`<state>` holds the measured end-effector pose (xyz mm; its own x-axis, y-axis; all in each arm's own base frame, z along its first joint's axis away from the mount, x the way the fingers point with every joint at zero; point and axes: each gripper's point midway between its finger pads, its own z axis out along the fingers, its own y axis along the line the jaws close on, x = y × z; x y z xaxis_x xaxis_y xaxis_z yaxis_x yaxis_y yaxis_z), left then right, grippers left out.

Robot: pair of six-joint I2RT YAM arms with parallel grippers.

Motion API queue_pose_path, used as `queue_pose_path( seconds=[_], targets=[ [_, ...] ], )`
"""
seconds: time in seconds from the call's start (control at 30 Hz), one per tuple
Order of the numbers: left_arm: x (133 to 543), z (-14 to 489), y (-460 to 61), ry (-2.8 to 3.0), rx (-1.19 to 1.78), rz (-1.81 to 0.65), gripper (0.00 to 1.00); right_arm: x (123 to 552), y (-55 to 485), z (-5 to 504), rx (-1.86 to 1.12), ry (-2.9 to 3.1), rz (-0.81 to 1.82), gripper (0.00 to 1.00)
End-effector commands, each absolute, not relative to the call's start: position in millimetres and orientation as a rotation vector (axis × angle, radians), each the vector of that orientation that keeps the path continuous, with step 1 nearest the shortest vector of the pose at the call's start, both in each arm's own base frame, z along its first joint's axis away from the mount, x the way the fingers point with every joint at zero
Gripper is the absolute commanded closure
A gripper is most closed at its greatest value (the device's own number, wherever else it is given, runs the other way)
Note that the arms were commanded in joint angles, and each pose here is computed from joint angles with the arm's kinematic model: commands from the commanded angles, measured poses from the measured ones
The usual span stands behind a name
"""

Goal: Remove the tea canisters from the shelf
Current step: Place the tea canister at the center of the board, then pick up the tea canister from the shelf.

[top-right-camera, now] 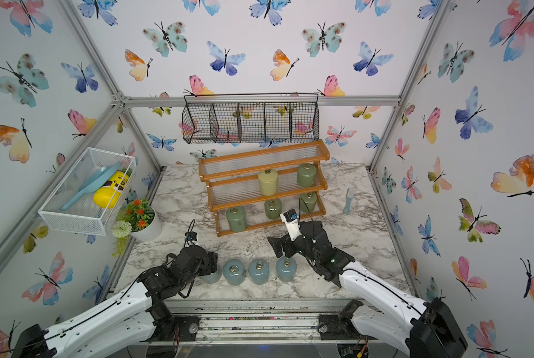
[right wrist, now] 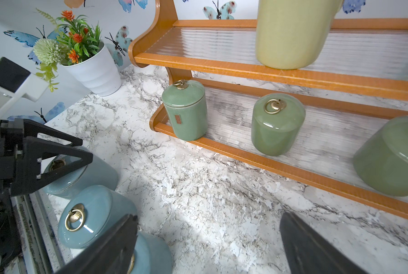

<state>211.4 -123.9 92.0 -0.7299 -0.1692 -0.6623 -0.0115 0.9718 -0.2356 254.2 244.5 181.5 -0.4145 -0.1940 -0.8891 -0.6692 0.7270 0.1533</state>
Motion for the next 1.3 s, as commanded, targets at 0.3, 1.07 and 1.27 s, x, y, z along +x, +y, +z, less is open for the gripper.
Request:
queue_pose_path(
  seconds=[0.3,1.07,1.27],
  targets=[
    [210.0,110.3,-112.7,2.351,-0.133,-0.214,0.19,259.5,243.4,186.3,-0.663,1.958,0.607,0.00],
    [247.6,244.1,-154.5,1.842,0.234,-0.329,0.02,361.4,257.1,263.1,-0.639,1.635,0.509,0.00],
    [249.3,241.7,-153.9,1.835,0.238,-0.317,0.02,383.5,264.2,272.0,-0.630,1.577,0.484,0.00]
  ],
)
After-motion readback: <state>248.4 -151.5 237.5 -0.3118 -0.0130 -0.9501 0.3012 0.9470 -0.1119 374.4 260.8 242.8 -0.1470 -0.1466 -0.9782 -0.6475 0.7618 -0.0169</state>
